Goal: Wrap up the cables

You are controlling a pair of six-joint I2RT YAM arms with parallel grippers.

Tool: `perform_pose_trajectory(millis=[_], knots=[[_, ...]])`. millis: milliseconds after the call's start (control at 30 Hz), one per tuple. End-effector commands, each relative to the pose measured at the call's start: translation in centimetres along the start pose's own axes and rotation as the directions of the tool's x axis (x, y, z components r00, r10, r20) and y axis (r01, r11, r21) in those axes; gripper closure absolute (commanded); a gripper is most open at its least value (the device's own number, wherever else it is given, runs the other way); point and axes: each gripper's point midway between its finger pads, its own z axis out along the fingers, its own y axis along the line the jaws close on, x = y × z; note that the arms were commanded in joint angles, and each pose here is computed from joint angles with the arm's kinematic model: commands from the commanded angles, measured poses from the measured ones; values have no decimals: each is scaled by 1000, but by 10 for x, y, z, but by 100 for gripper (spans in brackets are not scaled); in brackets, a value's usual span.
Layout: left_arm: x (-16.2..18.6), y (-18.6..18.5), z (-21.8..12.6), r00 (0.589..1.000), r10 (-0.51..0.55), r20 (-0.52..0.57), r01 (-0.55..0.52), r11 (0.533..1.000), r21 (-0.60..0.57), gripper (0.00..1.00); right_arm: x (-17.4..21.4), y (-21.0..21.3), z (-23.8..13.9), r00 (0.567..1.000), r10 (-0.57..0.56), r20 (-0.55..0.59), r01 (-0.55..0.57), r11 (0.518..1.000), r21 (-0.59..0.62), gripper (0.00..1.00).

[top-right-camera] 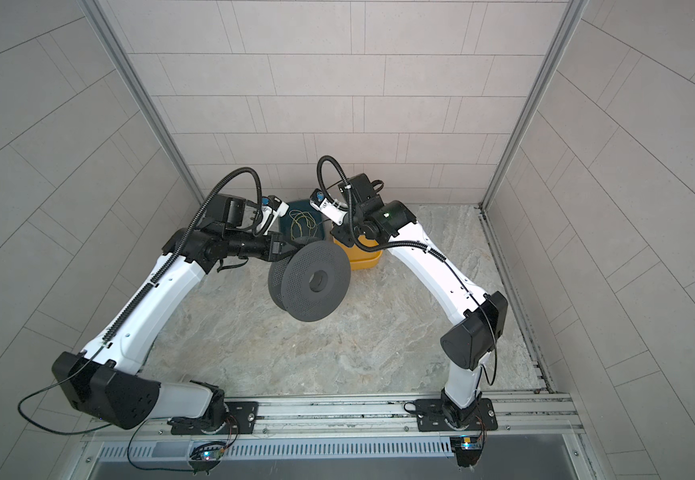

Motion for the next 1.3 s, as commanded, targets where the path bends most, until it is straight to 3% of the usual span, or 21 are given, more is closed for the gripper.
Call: perform_pose_trajectory(millis=[0, 400, 600, 1033, 1133, 1267], knots=[[-27, -25, -22, 995, 4, 101, -16, 993, 114, 100, -2, 8, -5, 996, 59, 64, -54, 996, -70, 100], [-71, -27, -44, 950, -154, 270, 78, 959, 272, 100, 24, 11, -5, 940, 285, 186, -253, 951, -178, 95], [-73, -26, -44, 944, -172, 282, 89, 954, 285, 100, 30, 24, -8, 898, 360, 255, -294, 919, -261, 93], [-82, -37, -54, 933, -176, 315, 67, 942, 329, 100, 49, 24, -17, 817, 452, 358, -363, 885, -290, 84], [-82, -34, -55, 930, -178, 321, 69, 944, 323, 100, 53, 23, -20, 796, 477, 374, -382, 874, -302, 78], [-84, -32, -54, 922, -220, 318, 102, 932, 349, 100, 58, 23, -22, 782, 491, 385, -397, 868, -300, 75]])
